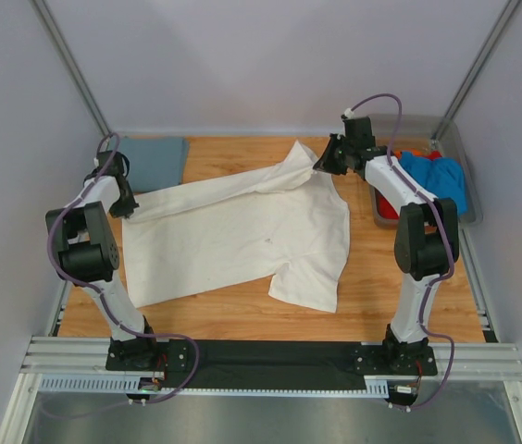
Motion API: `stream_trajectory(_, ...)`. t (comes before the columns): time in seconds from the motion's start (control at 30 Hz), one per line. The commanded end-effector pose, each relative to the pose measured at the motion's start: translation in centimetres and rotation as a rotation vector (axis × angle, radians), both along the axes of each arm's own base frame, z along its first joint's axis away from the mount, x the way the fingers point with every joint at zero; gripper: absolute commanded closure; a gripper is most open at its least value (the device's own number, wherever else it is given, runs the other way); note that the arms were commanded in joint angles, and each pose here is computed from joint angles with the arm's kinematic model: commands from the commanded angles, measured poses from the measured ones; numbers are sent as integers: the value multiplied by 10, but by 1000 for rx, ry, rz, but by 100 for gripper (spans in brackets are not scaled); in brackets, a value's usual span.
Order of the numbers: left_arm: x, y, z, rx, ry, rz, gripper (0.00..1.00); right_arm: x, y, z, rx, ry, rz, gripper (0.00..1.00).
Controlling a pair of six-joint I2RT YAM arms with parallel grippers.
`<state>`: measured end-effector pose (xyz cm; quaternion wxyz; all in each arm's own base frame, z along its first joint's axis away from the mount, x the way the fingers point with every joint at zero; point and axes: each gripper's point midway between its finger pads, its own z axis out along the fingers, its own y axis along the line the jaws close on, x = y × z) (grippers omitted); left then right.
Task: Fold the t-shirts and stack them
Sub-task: Fold the tshirt
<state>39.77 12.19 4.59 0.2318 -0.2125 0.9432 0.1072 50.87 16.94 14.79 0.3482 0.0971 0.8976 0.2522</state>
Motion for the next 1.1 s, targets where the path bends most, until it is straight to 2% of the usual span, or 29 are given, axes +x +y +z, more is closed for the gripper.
stream_trajectory(0.0,5,24,13,58,-23,64,100,-2,3,9,5,-18,10,100)
stream_trajectory(0.43,-1,17,-12,-9,21,53,100,-5,-1,-3,-20,34,-4,100)
stream_trajectory(0.57,-9,12,-16,-41,59,71,99,-17,-2,-15,-33,102,-9,100)
stream_trajectory(0.67,-21,13,-6,-23,51,134,75,-37,0,-28,-23,171,-1,100)
stream_trajectory(0.7,-26,14,5,-9,22,167,64,-43,1,-28,-27,182,7,99)
stream_trajectory(0.77,-30,16,16,5,-6,188,56,-59,-1,-40,-61,233,13,93)
stream_trajectory(0.9,-23,19,52,22,-73,195,55,-69,-3,-39,-56,268,13,97)
stream_trajectory(1.07,-15,19,68,5,-103,209,55,-83,3,-37,4,264,11,100)
